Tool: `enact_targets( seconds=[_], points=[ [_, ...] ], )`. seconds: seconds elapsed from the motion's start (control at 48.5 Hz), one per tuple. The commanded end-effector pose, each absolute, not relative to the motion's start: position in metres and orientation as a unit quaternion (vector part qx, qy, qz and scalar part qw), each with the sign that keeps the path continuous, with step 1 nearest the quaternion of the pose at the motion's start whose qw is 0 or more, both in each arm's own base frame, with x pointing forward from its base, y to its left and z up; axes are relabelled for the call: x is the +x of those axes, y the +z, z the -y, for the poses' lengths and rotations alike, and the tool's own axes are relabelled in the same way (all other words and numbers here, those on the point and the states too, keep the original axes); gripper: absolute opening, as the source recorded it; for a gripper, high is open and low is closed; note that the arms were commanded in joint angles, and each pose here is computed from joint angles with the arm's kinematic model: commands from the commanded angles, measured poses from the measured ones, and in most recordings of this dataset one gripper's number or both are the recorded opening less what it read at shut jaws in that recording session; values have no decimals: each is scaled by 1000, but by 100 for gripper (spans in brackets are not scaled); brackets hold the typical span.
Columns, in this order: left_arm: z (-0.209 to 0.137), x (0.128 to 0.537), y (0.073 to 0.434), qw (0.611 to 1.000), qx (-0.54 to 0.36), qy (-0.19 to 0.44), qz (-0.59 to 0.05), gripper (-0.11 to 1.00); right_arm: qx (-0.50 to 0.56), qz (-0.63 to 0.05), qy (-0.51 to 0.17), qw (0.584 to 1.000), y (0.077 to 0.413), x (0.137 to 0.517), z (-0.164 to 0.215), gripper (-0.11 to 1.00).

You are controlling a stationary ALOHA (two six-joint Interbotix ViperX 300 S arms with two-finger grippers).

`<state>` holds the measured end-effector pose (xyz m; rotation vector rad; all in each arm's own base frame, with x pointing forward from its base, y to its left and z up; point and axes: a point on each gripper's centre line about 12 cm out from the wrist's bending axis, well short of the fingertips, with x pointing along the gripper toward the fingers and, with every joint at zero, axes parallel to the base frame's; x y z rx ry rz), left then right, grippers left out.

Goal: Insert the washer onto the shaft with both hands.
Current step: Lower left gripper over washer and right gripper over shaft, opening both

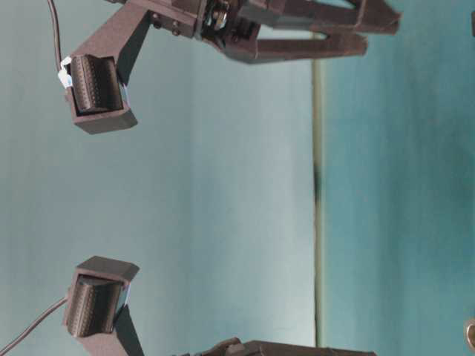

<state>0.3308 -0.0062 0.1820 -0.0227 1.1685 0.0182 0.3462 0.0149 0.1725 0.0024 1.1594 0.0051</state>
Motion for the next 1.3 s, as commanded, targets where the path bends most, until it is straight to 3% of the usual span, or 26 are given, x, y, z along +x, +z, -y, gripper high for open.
enact_targets(
  seconds=[0.0, 0.124, 0.268, 0.371, 0.536, 1.278],
  points=[
    [4, 335, 186, 839, -10, 11, -544, 15, -1, -542, 3, 840, 175, 346, -16, 65],
    [1, 335, 180, 830, -11, 14, -558, 50, -1, -539, 4, 842, 175, 347, -16, 94],
    [4, 338, 178, 830, -4, 7, -557, 89, 0, -535, 3, 845, 173, 348, -15, 91],
    [4, 341, 179, 837, -4, 7, -546, 84, 1, -535, 2, 845, 171, 349, -15, 91],
    [4, 344, 174, 840, -5, 7, -542, 88, 3, -534, 0, 846, 169, 350, -13, 91],
    [6, 350, 132, 831, -4, 5, -557, 88, 4, -557, 4, 830, 137, 340, -17, 91]
  ],
)
